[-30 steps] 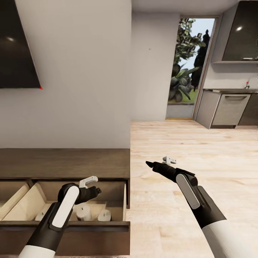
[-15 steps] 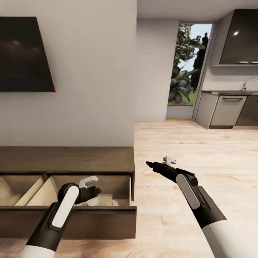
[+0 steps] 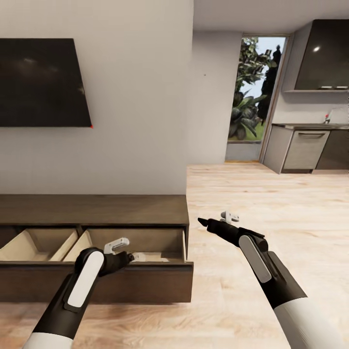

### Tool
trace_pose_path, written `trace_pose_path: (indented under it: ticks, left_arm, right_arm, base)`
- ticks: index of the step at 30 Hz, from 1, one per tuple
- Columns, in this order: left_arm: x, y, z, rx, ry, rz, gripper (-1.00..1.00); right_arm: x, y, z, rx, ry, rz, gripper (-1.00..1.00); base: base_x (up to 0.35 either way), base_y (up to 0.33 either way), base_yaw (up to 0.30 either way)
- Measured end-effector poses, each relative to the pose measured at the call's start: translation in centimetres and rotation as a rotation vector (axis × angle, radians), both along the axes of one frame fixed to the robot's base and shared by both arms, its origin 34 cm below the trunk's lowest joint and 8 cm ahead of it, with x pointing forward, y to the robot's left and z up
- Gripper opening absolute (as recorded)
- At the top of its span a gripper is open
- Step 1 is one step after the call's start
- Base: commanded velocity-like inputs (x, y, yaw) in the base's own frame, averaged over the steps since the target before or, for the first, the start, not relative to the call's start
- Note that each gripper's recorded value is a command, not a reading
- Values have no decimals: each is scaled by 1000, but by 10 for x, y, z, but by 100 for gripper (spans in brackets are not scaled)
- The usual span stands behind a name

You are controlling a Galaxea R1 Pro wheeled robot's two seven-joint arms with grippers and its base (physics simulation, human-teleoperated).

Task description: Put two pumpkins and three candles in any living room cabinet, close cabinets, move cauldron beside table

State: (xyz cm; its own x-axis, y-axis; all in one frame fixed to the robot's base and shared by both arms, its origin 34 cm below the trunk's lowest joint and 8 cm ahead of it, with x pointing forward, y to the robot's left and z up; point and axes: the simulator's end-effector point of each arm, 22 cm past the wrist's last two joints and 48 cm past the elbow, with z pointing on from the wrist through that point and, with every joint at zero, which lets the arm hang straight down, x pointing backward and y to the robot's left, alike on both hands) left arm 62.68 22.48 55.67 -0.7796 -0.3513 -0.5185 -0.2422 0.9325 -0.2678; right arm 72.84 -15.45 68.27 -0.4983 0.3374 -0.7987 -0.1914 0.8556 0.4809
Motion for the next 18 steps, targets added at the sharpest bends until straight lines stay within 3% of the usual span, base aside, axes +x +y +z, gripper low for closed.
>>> trace_pose_path:
  ticks: [6, 9, 18]
  left_arm:
    - [0, 3, 0, 4, 1, 4, 100]
    - [0, 15, -1, 22, 0, 10, 100]
    - [0, 30, 0, 42, -3, 18, 100]
  right_arm:
    - [0, 0, 0, 3, 1, -1, 100]
    - [0, 0, 0, 4, 2, -1, 100]
    - [0, 0, 1, 4, 0, 0, 100]
  base:
    - [-306, 154, 0]
    - [-265, 120, -18]
    - [-275, 187, -134]
